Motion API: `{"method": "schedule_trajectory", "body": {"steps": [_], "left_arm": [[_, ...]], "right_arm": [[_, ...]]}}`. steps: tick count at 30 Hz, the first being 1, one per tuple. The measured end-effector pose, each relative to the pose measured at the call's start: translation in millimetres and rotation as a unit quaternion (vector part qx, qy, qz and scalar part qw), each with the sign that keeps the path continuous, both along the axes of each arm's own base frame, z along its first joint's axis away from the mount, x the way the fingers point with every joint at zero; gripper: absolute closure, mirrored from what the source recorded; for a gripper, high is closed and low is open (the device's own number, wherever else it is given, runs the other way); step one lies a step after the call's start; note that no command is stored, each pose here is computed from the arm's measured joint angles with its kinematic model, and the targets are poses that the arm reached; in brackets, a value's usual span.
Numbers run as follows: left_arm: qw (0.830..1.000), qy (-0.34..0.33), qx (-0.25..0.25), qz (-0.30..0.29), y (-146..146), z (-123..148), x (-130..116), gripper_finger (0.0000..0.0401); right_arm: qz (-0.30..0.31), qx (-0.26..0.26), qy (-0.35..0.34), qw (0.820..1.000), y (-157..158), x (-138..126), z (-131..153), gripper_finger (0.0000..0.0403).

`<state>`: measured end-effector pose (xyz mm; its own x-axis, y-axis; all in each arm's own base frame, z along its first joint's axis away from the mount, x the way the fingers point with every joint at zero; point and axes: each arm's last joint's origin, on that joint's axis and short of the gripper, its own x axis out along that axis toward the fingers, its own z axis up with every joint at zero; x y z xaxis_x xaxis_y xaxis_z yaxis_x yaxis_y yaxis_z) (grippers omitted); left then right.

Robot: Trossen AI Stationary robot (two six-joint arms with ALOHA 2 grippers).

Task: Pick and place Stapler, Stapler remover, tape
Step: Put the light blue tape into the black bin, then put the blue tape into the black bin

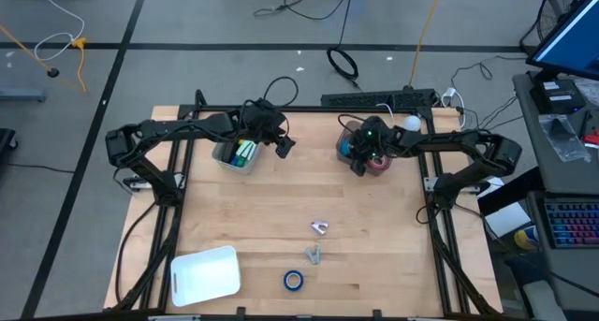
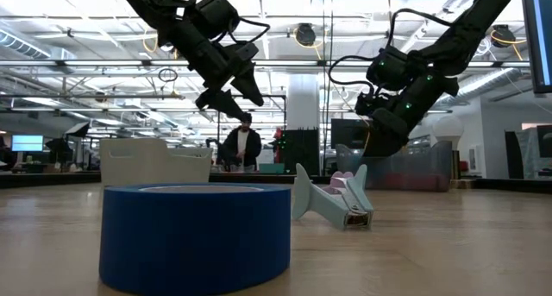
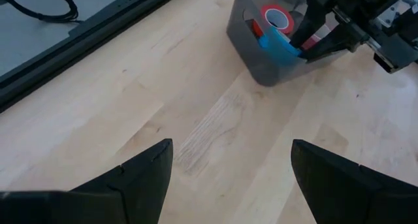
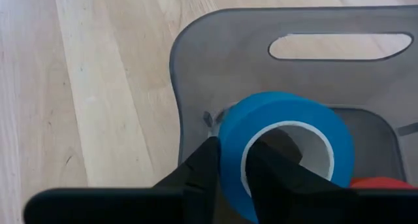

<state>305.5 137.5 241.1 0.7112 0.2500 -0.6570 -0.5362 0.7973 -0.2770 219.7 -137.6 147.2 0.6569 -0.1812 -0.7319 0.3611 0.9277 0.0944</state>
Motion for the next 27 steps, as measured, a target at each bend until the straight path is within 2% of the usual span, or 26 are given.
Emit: {"method": "schedule_trajectory", "body": {"steps": [10,14,20,27], "left_arm": [[1.0,0.004,0.011,-0.01,0,0,0,0.0091],[1.0,0.004,0.01,-0.009,0,0,0,0.0091],[1.0,0.003,0.009,-0.013,-3,0,1,0.0091],[0.999,0.008,0.007,-0.033,-15,-1,6,0.0091]], "right_arm": [[-0.001,0.0,-0.002,1.0,0,0,1,0.0274],[-0.002,-0.017,-0.026,1.0,2,-3,15,0.0265],[-0.02,-0.043,-0.101,0.994,9,-13,53,0.028],[-0.064,-0.023,-0.182,0.981,20,-30,87,0.0329]]}}
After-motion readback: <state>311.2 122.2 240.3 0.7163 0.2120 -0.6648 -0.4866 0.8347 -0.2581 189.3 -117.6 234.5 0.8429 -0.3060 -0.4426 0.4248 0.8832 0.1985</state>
